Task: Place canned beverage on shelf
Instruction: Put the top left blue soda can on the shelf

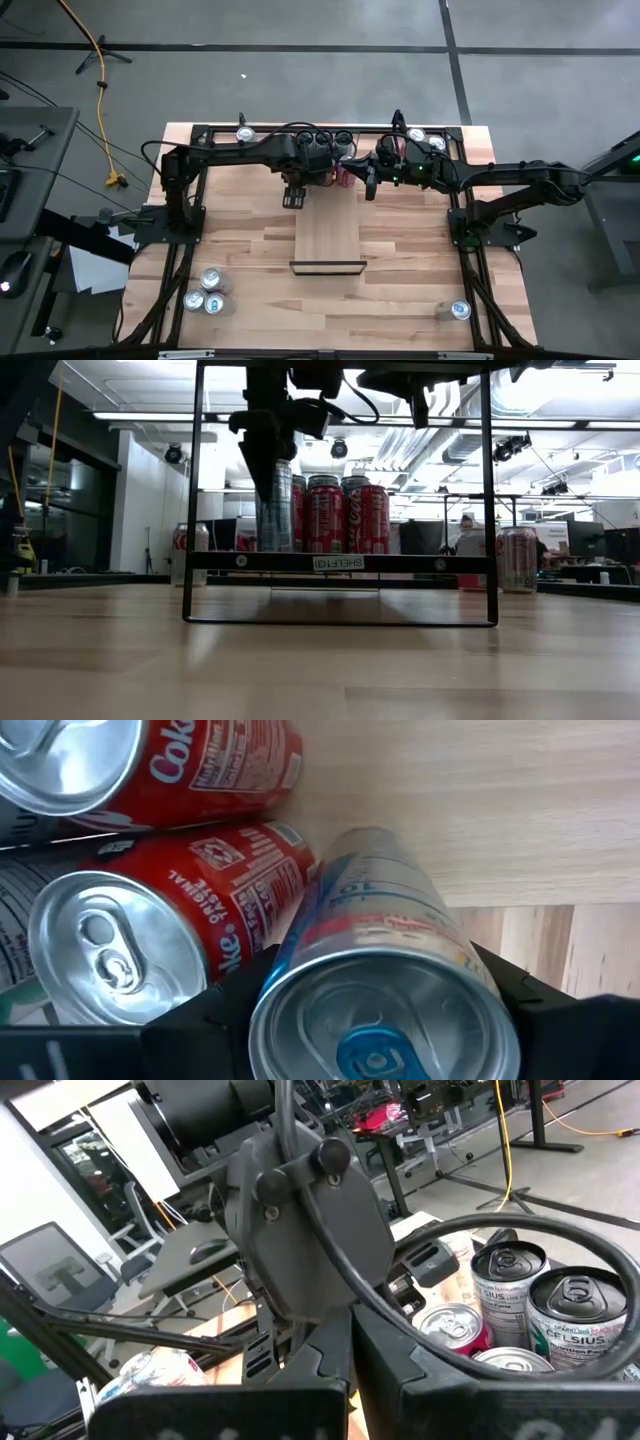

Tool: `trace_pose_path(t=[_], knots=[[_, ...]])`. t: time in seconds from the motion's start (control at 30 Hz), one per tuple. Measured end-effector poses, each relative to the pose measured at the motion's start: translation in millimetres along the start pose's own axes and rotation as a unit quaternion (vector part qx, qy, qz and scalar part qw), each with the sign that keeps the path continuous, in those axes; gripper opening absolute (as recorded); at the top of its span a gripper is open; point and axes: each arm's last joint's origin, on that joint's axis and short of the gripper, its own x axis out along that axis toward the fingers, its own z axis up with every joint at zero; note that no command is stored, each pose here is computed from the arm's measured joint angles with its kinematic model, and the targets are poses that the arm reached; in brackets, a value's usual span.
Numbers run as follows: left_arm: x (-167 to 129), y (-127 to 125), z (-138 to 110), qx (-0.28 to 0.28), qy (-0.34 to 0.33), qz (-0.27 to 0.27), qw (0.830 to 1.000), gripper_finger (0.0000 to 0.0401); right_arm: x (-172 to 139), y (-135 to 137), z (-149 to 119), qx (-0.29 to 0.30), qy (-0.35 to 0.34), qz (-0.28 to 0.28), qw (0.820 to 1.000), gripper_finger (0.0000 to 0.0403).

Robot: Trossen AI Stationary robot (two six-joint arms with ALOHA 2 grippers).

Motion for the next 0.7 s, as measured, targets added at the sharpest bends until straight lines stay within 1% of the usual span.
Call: trace_pose_path(t=[0.13,0.5,0.7], knots=[[0.0,0.2,-0.1,-0.003,0.002,0.005,1.000,0.0206,0.0,0.0,0.0,0.000,0.000,0.000,1.000,0.0000],[0.1,1.1,0.0,0.013,0.003,0.014,1.000,0.0208,0.0,-0.1,0.0,0.001,0.000,0.000,1.000,0.0000],[0.0,2.0,2.0,0.007,-0.009,0.017,1.000,0.0235,0.0,0.0,0.0,0.002,0.000,0.000,1.000,0.0000]])
